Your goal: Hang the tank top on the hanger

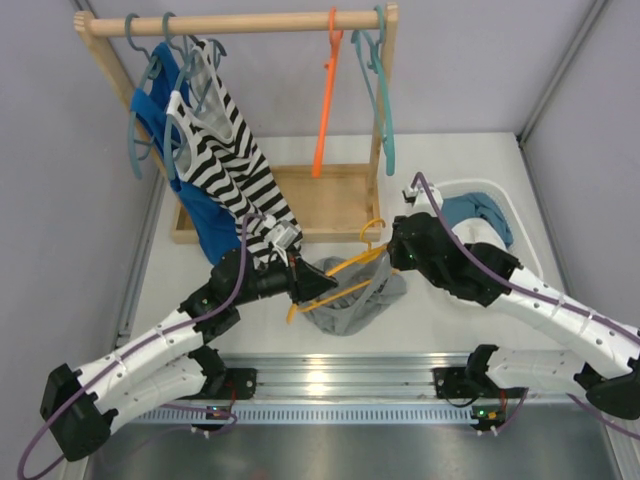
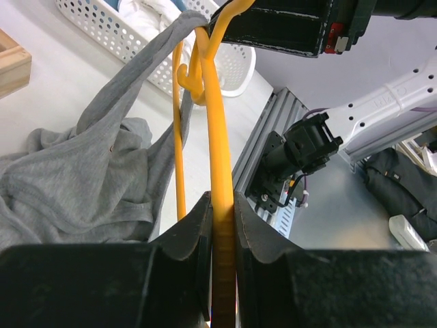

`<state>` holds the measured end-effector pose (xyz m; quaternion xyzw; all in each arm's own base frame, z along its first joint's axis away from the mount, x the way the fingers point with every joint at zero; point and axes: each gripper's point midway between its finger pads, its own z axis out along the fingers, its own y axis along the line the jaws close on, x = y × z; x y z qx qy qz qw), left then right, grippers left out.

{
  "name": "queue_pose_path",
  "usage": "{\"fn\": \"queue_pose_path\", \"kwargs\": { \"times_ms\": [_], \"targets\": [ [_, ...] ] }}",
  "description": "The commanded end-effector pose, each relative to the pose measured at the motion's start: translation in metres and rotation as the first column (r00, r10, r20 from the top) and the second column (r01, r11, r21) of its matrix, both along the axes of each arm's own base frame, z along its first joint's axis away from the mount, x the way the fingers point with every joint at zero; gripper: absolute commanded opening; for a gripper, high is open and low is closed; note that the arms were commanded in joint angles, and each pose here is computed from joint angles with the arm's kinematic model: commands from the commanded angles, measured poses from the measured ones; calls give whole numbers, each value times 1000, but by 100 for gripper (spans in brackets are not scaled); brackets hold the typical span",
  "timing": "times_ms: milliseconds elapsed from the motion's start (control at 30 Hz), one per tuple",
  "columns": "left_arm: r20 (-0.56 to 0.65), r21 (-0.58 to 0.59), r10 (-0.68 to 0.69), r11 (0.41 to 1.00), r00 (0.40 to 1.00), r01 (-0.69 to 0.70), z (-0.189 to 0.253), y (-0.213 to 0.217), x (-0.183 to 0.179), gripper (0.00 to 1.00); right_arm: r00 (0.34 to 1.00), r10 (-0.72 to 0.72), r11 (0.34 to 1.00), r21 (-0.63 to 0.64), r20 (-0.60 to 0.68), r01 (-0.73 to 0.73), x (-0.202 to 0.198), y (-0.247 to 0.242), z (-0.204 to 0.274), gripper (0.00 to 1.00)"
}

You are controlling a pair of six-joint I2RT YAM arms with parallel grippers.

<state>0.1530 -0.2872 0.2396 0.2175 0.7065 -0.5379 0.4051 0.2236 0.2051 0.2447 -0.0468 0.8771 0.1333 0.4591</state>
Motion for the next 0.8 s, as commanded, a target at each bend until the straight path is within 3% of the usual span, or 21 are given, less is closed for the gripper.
{"fn": "queue_pose_path", "kwargs": {
  "times_ms": [0,167,500,767],
  "targets": [
    [75,-118,-21,993,997,30,29,-7,-1,0,997,30,998,57,69,-34,-2,4,25,25],
    [51,-162,-54,985,997,62,25,-19,2,0,994,46,995,87,102,-55,-6,1,35,34],
    [51,-204,-94,974,994,103,31,-38,12,0,977,125,983,112,175,-146,-13,6,45,42],
    [36,-203,-128,970,991,132,28,-49,16,0,966,145,987,36,214,-156,-1,15,20,48]
  ]
}}
